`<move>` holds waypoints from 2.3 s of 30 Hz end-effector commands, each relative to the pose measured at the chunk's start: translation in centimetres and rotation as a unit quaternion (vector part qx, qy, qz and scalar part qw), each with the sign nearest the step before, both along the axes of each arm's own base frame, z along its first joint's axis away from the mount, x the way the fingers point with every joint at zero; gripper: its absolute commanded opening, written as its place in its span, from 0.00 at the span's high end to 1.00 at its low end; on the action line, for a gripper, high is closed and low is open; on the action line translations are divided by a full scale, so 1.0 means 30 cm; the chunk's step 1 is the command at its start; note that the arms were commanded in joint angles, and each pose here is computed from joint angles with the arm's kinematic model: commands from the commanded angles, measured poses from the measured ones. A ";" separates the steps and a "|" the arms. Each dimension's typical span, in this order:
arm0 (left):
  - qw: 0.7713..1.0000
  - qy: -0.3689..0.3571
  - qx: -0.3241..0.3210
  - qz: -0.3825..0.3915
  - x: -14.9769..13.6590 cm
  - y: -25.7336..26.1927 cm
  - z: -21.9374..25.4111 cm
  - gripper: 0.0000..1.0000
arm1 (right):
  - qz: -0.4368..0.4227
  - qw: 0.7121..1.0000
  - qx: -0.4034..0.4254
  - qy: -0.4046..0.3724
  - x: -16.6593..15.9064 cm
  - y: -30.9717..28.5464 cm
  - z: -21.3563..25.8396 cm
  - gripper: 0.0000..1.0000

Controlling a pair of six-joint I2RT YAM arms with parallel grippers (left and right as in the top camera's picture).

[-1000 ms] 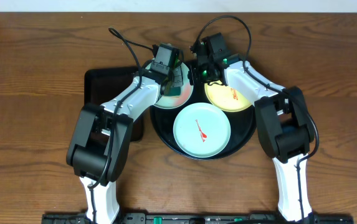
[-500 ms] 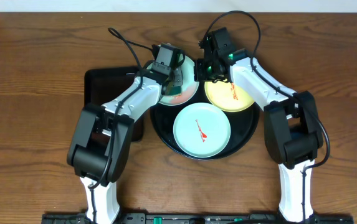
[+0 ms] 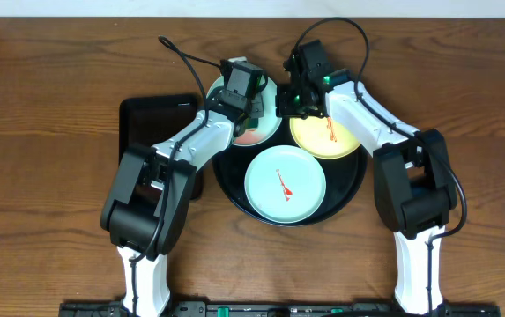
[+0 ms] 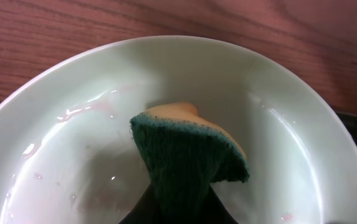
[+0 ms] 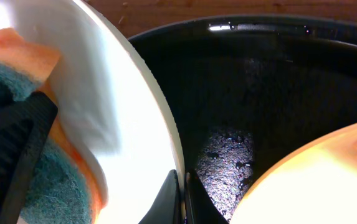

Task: Clean dirty plates on tray and stack at the side
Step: 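Scrub the green plate surface with the sponge in the left gripper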

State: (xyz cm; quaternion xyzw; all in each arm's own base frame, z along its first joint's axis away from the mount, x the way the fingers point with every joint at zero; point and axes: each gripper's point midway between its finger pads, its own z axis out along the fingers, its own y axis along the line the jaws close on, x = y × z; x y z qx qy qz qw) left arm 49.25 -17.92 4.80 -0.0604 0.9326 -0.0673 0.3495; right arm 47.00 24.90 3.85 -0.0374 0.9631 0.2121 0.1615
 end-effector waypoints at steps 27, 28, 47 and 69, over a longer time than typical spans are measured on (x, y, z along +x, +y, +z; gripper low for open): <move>0.993 0.098 0.066 -0.015 -0.054 0.145 -0.043 0.93 | 0.014 1.000 0.010 -0.017 -0.019 0.063 0.080 0.99; 0.993 0.097 0.066 -0.016 -0.054 0.145 -0.042 0.93 | 0.012 1.000 0.008 -0.017 -0.018 0.060 0.079 0.99; 0.991 0.085 0.097 -0.037 -0.059 0.103 -0.030 0.93 | 0.006 0.999 0.011 -0.035 0.019 0.045 0.092 0.79; 0.991 0.089 0.093 -0.030 -0.064 0.106 -0.033 0.93 | 0.035 0.998 0.006 -0.053 0.042 0.104 -0.014 0.75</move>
